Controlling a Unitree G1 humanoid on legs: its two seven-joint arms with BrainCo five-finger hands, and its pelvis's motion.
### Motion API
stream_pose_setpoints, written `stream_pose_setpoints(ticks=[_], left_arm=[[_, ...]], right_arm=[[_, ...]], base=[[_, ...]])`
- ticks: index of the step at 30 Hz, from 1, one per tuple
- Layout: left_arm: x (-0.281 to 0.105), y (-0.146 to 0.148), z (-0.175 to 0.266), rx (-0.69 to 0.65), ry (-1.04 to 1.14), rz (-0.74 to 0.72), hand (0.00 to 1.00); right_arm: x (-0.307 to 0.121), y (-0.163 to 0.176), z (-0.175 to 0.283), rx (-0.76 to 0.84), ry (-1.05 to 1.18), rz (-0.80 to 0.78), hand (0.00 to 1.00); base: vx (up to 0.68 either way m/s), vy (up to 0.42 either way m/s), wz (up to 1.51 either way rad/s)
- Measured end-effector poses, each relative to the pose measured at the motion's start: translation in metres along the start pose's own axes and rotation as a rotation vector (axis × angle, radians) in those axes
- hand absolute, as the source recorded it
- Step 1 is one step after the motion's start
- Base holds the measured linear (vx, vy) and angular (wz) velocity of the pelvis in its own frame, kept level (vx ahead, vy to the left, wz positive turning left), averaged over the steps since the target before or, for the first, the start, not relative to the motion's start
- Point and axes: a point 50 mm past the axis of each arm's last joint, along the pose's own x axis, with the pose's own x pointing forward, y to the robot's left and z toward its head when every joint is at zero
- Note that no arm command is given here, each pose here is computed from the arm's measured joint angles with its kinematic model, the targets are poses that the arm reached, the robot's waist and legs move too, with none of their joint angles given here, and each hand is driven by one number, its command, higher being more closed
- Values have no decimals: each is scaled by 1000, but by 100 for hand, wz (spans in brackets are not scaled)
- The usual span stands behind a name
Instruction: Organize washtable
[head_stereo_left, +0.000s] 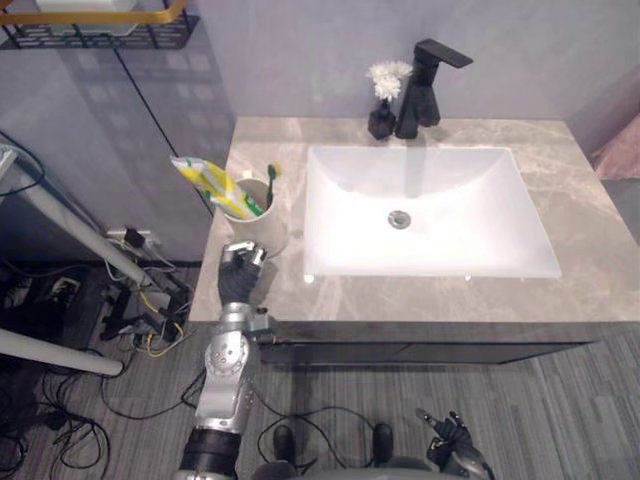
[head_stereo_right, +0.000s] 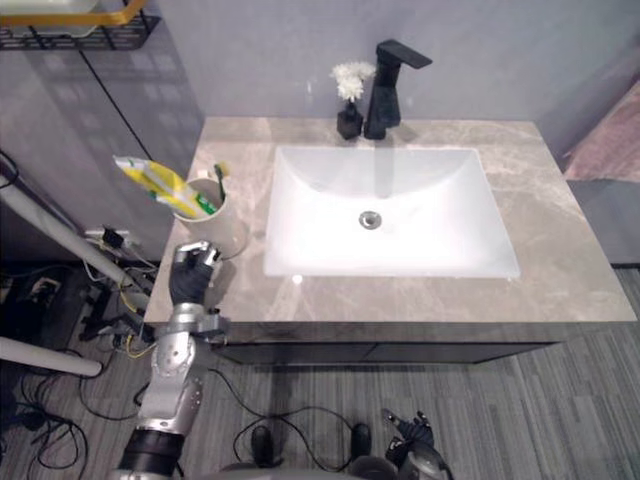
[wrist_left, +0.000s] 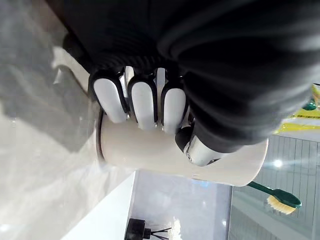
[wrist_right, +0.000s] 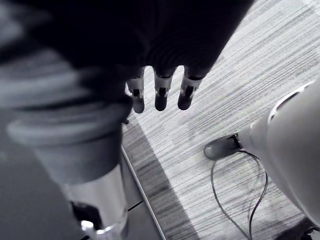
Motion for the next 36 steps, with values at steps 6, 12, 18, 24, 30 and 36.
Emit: stream_pose_setpoints(ticks=[6, 12, 18, 24, 30, 36], left_arm=[[3, 10, 2, 25, -14, 58, 100], [6, 18, 5, 32, -27, 106, 100], [8, 18, 5, 55, -26, 108, 100], [16, 22, 10, 68, -45, 125, 100], [29, 20, 11, 100, -50, 130, 100], [31, 24, 13, 117, -57, 132, 100]], right_arm=[[0, -4, -1, 25, 5, -18, 0], [0, -5, 0, 30, 1, -21, 0], [0, -6, 1, 33, -7, -21, 0], [-1, -8, -3, 32, 1, -25, 0], [-2, -10, -5, 32, 7, -14, 0], [-2, -11, -7, 34, 10, -15, 0]], base=[[0, 0, 0], [0, 0, 0], [-1, 0, -1], [-7, -1, -9], [0, 0, 0], [0, 0, 0]])
